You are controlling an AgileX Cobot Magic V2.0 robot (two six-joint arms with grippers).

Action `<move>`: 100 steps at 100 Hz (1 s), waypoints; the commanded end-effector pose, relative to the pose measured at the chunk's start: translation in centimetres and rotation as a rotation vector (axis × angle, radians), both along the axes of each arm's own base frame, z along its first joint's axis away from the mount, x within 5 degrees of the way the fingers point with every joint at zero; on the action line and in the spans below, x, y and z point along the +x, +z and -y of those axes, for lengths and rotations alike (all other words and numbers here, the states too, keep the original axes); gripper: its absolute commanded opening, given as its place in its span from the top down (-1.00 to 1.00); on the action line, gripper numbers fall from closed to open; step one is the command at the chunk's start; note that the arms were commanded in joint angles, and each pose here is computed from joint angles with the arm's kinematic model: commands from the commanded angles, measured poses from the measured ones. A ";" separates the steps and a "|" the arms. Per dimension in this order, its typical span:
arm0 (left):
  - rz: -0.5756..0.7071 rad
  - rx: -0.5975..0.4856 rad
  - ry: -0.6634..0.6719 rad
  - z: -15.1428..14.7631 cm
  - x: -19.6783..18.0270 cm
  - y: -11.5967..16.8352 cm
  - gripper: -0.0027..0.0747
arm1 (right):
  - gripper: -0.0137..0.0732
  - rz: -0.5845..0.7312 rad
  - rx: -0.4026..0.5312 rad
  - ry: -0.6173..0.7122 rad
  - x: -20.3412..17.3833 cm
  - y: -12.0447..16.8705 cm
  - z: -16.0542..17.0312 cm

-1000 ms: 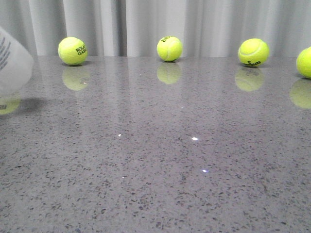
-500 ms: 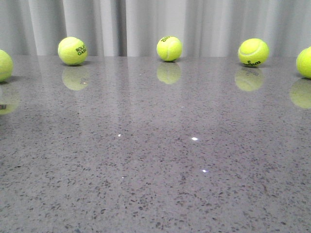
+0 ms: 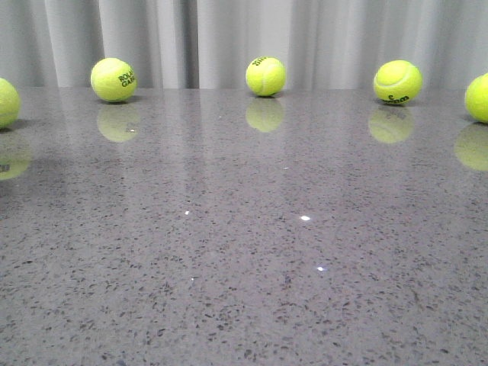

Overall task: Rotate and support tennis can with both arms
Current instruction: 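Lift and rotate the can upright with the left gripper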

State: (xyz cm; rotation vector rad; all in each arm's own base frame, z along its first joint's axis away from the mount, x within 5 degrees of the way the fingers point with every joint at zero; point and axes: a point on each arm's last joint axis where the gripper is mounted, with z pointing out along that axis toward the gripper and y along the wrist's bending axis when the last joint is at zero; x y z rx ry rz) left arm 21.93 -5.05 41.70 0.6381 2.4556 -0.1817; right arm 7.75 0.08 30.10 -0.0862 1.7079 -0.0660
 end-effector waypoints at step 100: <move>0.306 -0.080 0.118 -1.6 -6.9 7.6 -0.13 | 0.84 0.102 -0.001 -0.013 0.0 1.6 0.1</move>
